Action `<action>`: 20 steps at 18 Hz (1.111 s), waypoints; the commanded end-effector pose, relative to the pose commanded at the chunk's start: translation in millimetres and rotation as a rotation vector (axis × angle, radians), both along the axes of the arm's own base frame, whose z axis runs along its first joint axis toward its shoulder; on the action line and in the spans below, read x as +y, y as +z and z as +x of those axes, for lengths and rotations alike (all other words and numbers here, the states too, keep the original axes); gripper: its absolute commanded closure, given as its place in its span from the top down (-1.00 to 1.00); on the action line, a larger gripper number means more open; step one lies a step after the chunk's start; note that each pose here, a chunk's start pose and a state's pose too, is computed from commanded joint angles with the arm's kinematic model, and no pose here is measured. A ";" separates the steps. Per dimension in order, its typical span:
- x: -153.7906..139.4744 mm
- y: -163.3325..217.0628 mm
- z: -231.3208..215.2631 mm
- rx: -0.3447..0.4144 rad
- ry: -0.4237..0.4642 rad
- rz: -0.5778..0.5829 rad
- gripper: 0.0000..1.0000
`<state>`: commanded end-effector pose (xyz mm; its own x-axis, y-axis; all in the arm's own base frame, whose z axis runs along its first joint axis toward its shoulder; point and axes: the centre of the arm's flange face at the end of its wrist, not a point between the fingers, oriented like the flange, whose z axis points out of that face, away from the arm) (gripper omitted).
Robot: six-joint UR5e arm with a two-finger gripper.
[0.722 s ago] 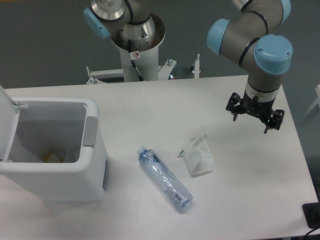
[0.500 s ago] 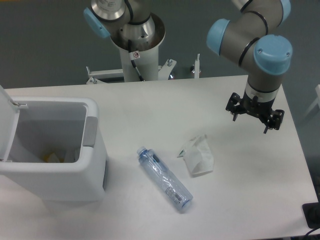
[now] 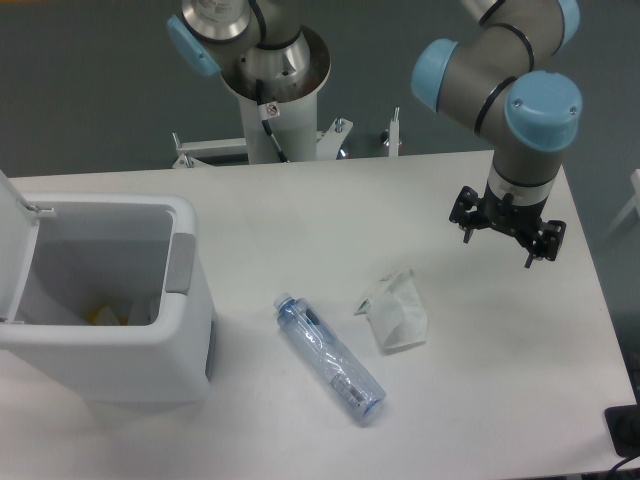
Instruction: Place the trash in the trash can
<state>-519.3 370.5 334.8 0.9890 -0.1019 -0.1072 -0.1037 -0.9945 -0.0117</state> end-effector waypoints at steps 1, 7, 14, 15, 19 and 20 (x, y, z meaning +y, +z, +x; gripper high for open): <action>0.0 -0.7 0.4 -0.002 0.017 0.003 1.00; 27.1 -16.3 27.4 -0.036 0.094 0.010 1.00; 46.5 -52.9 71.2 -0.045 0.111 0.007 1.00; 49.9 -56.4 76.2 -0.051 0.109 0.004 1.00; 56.0 -75.2 93.4 -0.073 0.122 -0.013 1.00; 59.6 -83.4 90.9 -0.059 0.122 -0.004 1.00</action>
